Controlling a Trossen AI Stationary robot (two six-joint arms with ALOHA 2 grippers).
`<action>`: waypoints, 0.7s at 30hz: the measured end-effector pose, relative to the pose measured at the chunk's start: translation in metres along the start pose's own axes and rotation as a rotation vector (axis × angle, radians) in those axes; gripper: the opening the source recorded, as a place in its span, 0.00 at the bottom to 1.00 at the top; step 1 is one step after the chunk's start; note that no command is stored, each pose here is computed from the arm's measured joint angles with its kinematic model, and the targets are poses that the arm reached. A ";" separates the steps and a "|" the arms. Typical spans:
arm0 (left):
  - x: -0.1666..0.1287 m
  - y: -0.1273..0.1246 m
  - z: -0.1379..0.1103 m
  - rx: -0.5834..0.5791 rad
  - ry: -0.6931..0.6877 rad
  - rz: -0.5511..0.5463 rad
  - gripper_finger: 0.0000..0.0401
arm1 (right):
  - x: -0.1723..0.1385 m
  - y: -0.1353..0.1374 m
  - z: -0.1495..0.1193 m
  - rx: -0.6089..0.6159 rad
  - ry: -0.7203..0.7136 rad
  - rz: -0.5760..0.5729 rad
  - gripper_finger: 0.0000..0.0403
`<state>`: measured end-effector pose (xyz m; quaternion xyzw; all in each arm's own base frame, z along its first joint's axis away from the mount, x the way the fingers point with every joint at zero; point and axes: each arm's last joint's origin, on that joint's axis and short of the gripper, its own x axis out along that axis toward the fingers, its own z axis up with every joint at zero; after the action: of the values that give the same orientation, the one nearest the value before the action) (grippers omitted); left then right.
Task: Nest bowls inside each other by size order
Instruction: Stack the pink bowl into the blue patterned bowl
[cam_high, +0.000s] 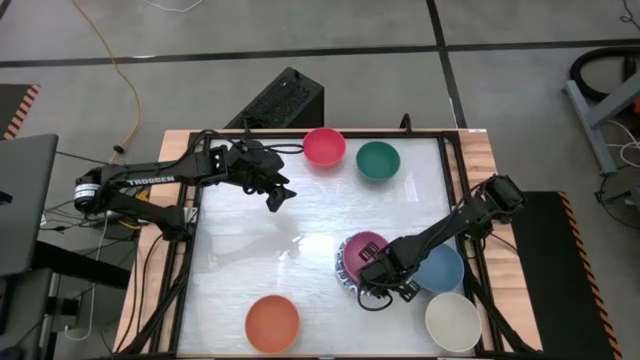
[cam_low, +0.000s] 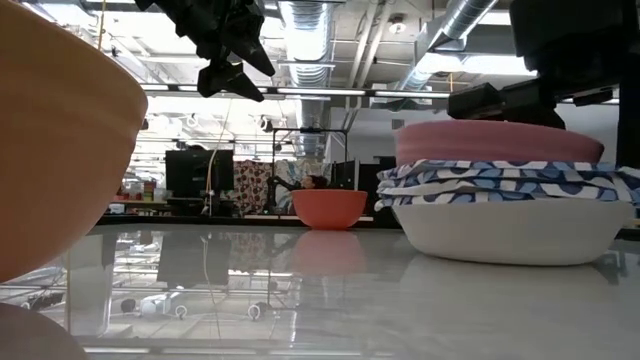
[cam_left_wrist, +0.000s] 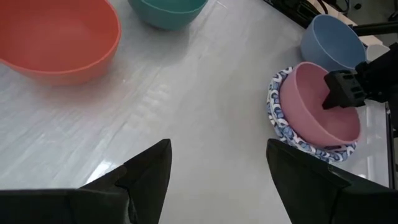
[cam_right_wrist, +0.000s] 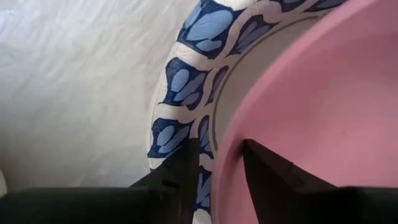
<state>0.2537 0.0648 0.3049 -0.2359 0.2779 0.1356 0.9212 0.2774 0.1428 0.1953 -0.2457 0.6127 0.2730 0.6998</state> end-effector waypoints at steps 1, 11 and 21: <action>0.000 0.000 0.000 0.000 0.000 0.000 0.63 | 0.000 0.000 0.000 0.000 -0.001 0.000 0.36; 0.000 0.000 0.000 0.000 0.000 0.000 0.63 | -0.008 -0.002 0.004 0.012 -0.017 -0.005 0.36; 0.000 0.000 0.000 0.014 0.000 0.000 0.63 | -0.022 -0.004 0.005 0.026 0.000 0.001 0.36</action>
<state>0.2536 0.0648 0.3049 -0.2295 0.2789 0.1335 0.9229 0.2815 0.1413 0.2175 -0.2360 0.6164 0.2653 0.7029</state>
